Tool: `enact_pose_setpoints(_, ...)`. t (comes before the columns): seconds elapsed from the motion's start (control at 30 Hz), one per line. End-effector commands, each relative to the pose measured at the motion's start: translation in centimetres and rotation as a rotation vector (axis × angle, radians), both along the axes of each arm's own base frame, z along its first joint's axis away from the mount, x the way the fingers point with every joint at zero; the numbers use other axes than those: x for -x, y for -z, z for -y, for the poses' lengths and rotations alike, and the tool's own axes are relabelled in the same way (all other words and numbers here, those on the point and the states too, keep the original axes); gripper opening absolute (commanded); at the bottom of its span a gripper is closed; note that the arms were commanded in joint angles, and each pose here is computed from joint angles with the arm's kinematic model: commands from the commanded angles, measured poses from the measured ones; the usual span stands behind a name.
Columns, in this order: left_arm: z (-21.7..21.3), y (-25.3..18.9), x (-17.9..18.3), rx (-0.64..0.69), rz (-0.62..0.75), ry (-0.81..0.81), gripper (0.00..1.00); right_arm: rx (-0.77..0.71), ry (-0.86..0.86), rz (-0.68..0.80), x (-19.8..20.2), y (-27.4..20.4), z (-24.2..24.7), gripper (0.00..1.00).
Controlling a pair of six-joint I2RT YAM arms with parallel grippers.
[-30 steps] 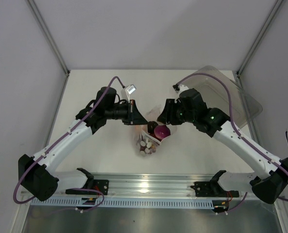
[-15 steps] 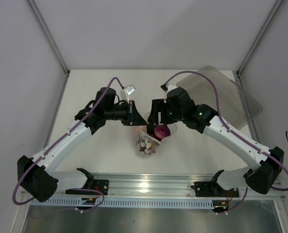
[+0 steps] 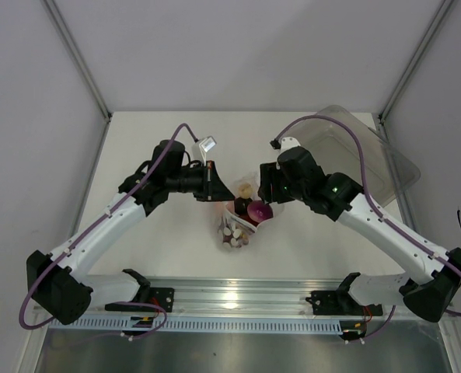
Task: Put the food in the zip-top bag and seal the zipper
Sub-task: Place the fake vegetable in the zipper food storage bag, then adjust the zipper food storage bag at the center of the board.
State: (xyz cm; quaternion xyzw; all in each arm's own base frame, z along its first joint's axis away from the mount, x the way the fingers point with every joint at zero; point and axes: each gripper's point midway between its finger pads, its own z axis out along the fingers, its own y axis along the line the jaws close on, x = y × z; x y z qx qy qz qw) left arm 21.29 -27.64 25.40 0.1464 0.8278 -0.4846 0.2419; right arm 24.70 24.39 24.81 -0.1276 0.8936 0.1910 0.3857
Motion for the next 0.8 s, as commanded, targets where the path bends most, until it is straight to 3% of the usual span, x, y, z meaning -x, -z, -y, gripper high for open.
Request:
enact_pose_setpoints(0.0,0.3,-2.9,-0.1,0.048,0.088,0.016,0.01,0.101,0.052,0.021,-0.4,1.2,2.7,0.61)
enact_pose_setpoints(0.27,0.2,-3.0,0.2,0.046,0.087,0.025,0.01,0.133,0.074,-0.054,0.2,4.6,4.4,0.56)
enact_pose_setpoints(0.37,0.3,-3.1,0.4,0.052,0.086,0.034,0.01,0.132,0.076,-0.069,0.2,5.2,4.5,0.5)
enact_pose_setpoints(0.5,0.3,-3.0,0.5,0.049,0.082,0.049,0.01,0.117,0.059,-0.095,0.7,5.9,4.2,0.24)
enact_pose_setpoints(0.6,0.3,-2.9,0.8,0.041,0.082,0.065,0.01,0.062,0.028,-0.109,1.4,5.6,3.5,0.11)
enact_pose_setpoints(0.7,0.3,-2.7,0.9,0.031,0.078,0.072,0.01,0.006,0.014,-0.105,2.0,4.6,3.1,0.0)
enact_pose_setpoints(0.77,0.3,-2.5,1.1,0.021,0.084,0.084,0.01,-0.052,-0.014,-0.122,2.9,3.8,2.4,0.0)
